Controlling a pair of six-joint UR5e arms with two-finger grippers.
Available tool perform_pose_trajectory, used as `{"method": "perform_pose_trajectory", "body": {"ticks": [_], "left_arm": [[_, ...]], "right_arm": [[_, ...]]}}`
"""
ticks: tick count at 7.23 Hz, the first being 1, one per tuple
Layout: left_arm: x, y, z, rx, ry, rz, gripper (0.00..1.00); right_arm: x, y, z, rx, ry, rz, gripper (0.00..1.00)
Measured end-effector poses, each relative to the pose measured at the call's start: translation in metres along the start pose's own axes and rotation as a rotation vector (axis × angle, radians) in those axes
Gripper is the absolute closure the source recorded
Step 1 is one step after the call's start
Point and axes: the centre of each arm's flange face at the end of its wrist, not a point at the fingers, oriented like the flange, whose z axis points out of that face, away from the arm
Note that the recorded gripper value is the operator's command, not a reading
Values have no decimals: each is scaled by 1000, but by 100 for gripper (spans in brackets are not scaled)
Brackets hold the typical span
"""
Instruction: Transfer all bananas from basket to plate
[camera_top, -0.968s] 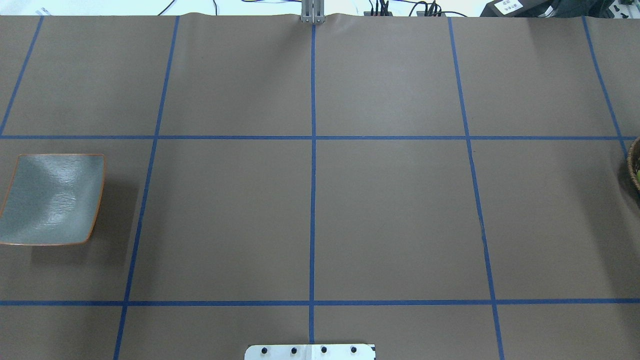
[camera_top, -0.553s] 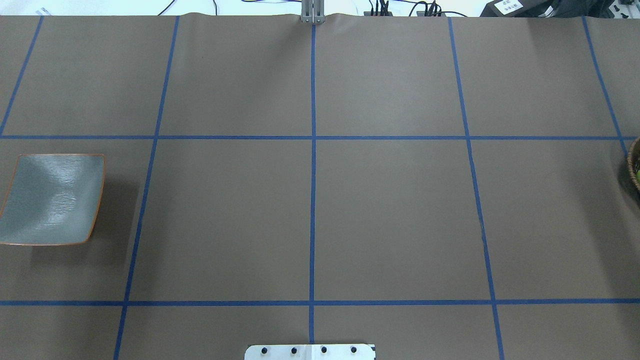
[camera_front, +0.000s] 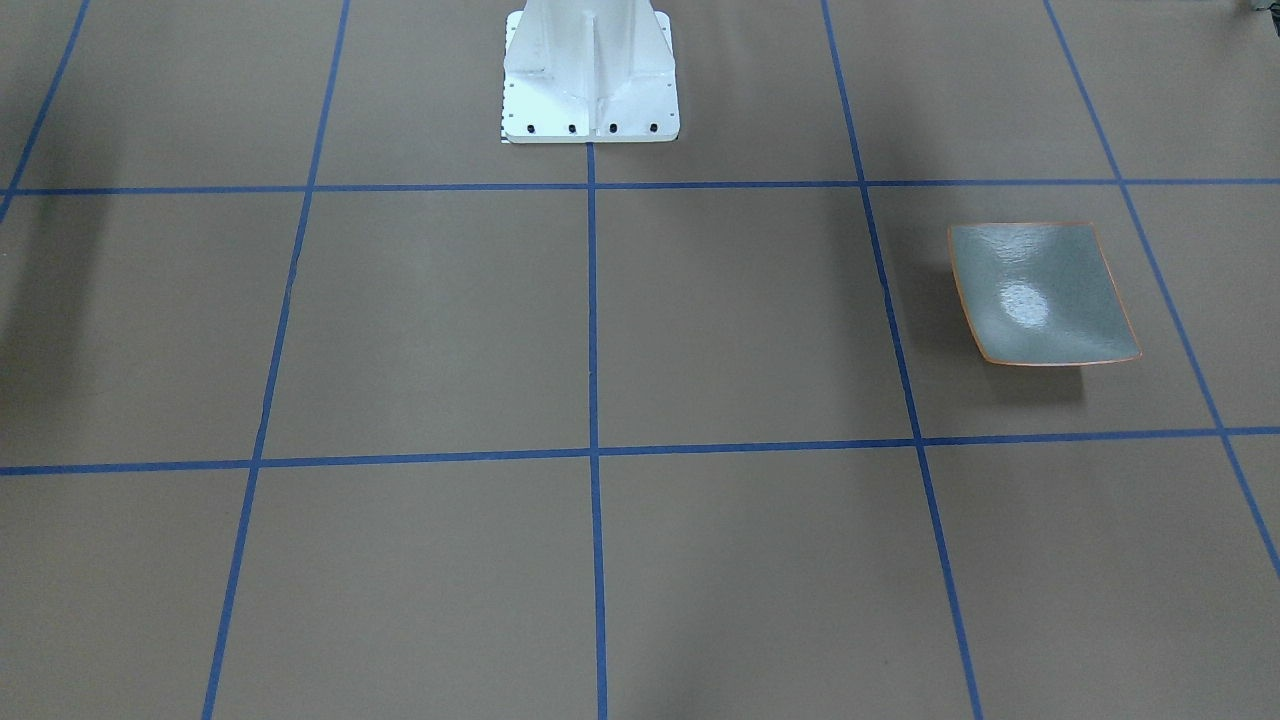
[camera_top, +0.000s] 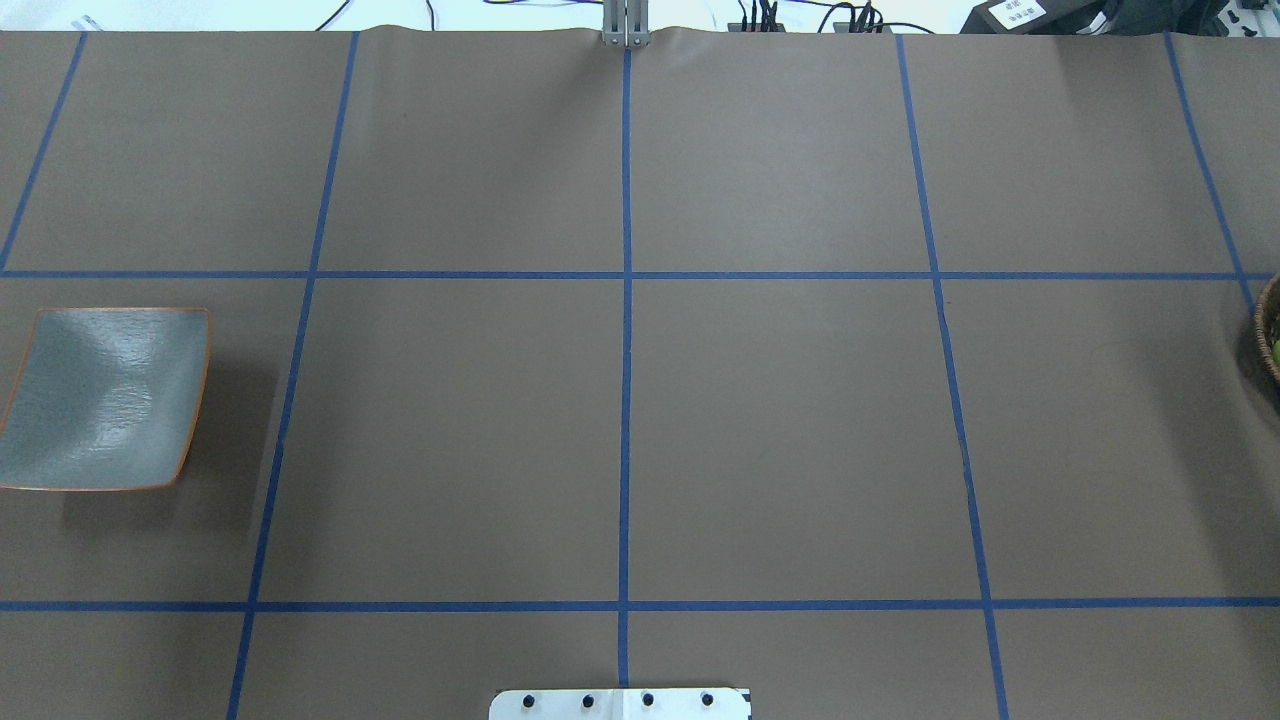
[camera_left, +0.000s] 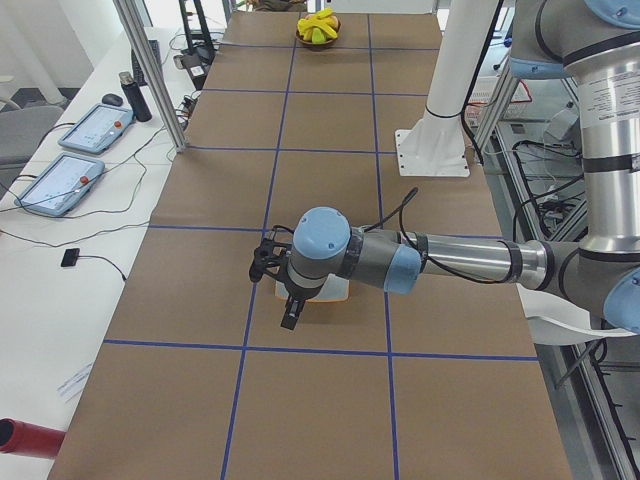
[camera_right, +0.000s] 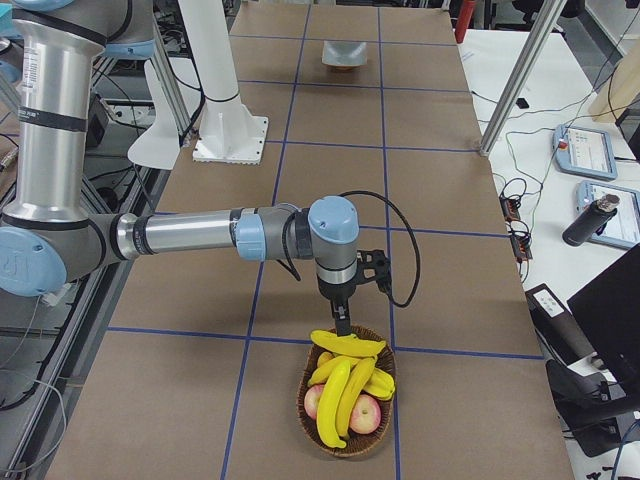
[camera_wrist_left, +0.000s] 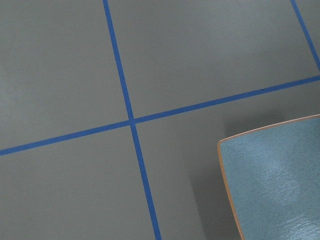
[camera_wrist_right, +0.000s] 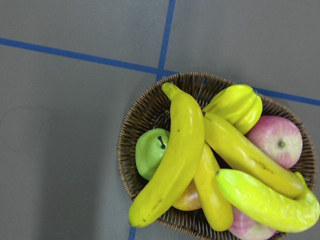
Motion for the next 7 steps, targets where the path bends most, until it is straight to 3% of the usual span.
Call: {"method": "perform_pose_trajectory", "body": {"ticks": [5, 7], "left_arm": [[-12, 6, 10, -17, 6, -16, 0], [-11, 9, 9, -17, 6, -16, 0]], "right_arm": [[-6, 2, 9, 13, -21, -8, 1], [-19, 5, 27, 17, -23, 37, 1]]}}
